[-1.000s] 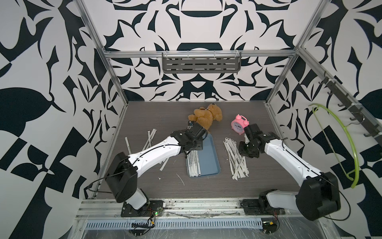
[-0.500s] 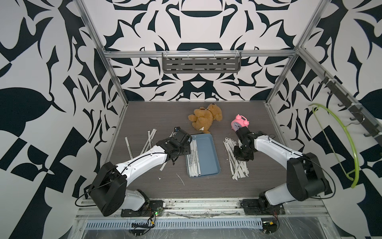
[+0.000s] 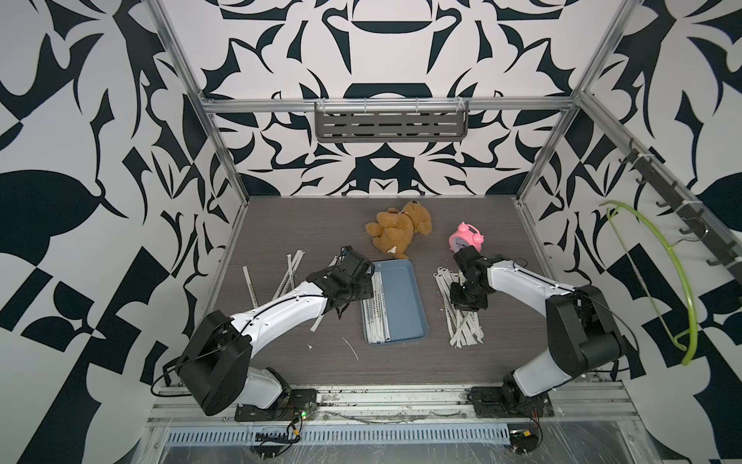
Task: Put the straws into the storage box
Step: Pick up the straw from the center of the board, then place the straw in the storage box.
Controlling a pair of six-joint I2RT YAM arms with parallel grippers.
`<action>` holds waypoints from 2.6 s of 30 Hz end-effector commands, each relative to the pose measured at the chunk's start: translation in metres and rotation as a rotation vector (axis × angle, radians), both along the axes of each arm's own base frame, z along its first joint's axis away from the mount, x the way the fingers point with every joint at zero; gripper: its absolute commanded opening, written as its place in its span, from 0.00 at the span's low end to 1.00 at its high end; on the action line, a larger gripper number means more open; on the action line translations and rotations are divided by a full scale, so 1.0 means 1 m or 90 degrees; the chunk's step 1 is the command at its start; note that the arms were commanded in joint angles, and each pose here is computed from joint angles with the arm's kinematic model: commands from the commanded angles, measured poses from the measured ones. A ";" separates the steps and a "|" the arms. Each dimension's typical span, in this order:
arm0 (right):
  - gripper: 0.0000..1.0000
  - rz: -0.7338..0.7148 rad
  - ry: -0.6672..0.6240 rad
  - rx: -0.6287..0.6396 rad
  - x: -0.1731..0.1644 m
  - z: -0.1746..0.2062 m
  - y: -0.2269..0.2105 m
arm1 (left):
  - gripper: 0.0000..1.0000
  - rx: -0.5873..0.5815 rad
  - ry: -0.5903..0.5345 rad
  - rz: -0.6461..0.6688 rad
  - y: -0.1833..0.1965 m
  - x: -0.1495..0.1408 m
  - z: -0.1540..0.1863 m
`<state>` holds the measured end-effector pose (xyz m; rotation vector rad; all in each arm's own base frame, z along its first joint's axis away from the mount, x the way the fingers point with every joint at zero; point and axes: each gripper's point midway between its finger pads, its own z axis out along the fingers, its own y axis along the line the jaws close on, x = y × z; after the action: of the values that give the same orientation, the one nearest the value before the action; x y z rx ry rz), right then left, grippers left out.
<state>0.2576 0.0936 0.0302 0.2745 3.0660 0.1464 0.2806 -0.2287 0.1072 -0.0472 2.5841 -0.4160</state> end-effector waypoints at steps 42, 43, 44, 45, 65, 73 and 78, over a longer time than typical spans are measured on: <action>0.07 0.267 -0.147 0.382 0.021 0.083 0.196 | 0.63 0.008 0.006 0.029 0.028 -0.002 -0.005; 0.07 0.261 -0.142 0.388 0.022 0.078 0.198 | 0.63 0.007 0.004 0.030 0.028 -0.001 -0.004; 0.07 0.258 -0.135 0.392 0.022 0.073 0.201 | 0.63 0.006 0.005 0.029 0.029 -0.001 -0.005; 0.06 0.252 -0.131 0.392 0.024 0.070 0.202 | 0.63 0.006 0.006 0.028 0.028 -0.001 -0.005; 0.05 0.180 -0.063 0.366 0.017 0.008 0.215 | 0.62 -0.010 0.025 0.025 0.024 -0.006 -0.012; 0.10 0.202 -0.046 0.348 0.015 0.004 0.212 | 0.62 -0.017 0.027 0.024 0.022 -0.006 -0.012; 0.17 0.209 -0.045 0.328 0.015 0.003 0.209 | 0.62 -0.018 0.024 0.023 0.022 -0.006 -0.010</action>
<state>0.2698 0.3050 0.0277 -0.1808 2.9223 0.9813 0.2767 -0.2071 0.0964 -0.1093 2.6110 -0.4268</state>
